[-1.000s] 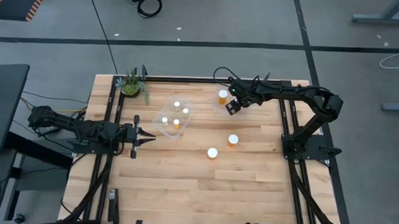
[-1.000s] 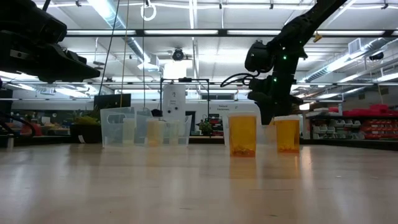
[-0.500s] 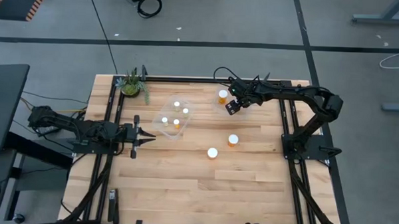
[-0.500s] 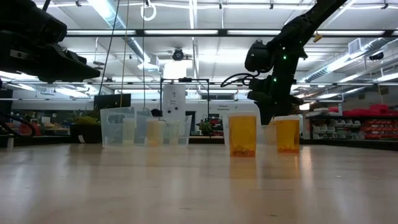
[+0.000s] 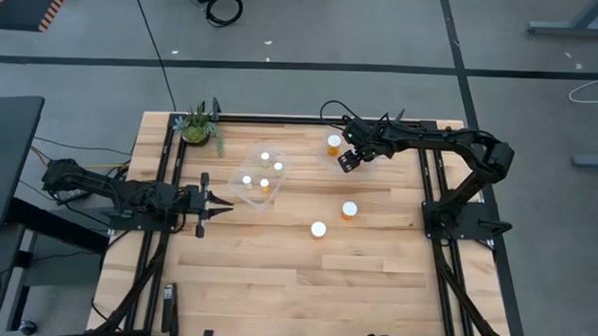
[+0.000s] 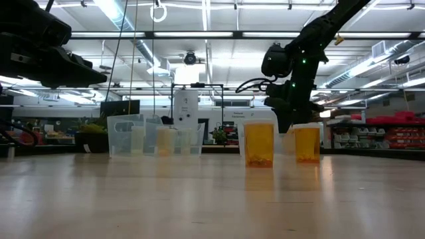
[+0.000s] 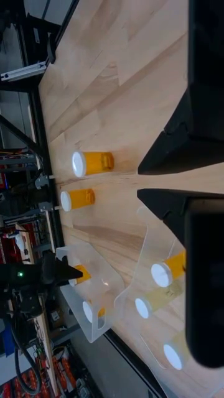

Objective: Pick and place medicine bottles into bin by pill shape (circle, oval)
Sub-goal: Put the large orange pill bottle into the right transparent bin

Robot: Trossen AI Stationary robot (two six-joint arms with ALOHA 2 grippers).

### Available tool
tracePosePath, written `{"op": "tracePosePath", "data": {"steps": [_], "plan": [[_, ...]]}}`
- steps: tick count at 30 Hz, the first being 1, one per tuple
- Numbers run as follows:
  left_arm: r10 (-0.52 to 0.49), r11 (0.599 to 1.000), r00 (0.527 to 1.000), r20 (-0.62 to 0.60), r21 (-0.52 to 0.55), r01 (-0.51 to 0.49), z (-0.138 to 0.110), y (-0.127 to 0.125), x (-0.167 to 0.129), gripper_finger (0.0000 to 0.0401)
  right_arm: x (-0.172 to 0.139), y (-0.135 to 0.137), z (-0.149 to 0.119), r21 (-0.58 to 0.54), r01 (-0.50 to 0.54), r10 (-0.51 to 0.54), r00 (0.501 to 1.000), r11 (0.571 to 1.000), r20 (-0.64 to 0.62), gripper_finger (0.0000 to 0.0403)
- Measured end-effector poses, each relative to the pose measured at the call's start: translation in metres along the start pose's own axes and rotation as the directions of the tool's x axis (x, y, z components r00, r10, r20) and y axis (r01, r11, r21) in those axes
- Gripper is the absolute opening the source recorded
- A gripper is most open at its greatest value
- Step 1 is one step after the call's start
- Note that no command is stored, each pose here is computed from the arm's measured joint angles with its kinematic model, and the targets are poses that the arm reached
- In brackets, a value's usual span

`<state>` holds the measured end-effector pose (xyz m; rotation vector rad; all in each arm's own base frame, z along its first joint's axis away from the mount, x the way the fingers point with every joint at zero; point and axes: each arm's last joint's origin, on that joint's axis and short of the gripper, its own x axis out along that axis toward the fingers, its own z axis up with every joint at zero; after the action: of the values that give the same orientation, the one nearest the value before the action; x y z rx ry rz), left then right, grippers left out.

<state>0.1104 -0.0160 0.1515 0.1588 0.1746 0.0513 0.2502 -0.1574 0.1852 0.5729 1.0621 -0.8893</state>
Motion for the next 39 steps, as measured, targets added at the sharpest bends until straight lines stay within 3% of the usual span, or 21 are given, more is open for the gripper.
{"op": "tracePosePath", "data": {"steps": [16, 25, 39], "plan": [[0.000, 1.000, 1.000, 0.000, 0.000, 0.000, 0.000, 0.000, 0.000, 0.0057, 0.000, 0.000, 0.000, -0.001, -0.007, 0.007, 1.000, 1.000, -0.004, 0.0254], [0.000, 1.000, 1.000, 0.000, 0.000, 0.000, 0.000, 0.000, 0.000, 0.0055, 0.000, 0.000, 0.000, -0.001, -0.007, 0.007, 1.000, 1.000, -0.004, 0.0283], [0.000, 1.000, 1.000, 0.000, 0.000, 0.000, 0.000, 0.000, 0.000, 0.0052, -0.019, 0.004, 0.017, -0.001, -0.012, 0.012, 1.000, 1.000, 0.007, 0.0296]]}}
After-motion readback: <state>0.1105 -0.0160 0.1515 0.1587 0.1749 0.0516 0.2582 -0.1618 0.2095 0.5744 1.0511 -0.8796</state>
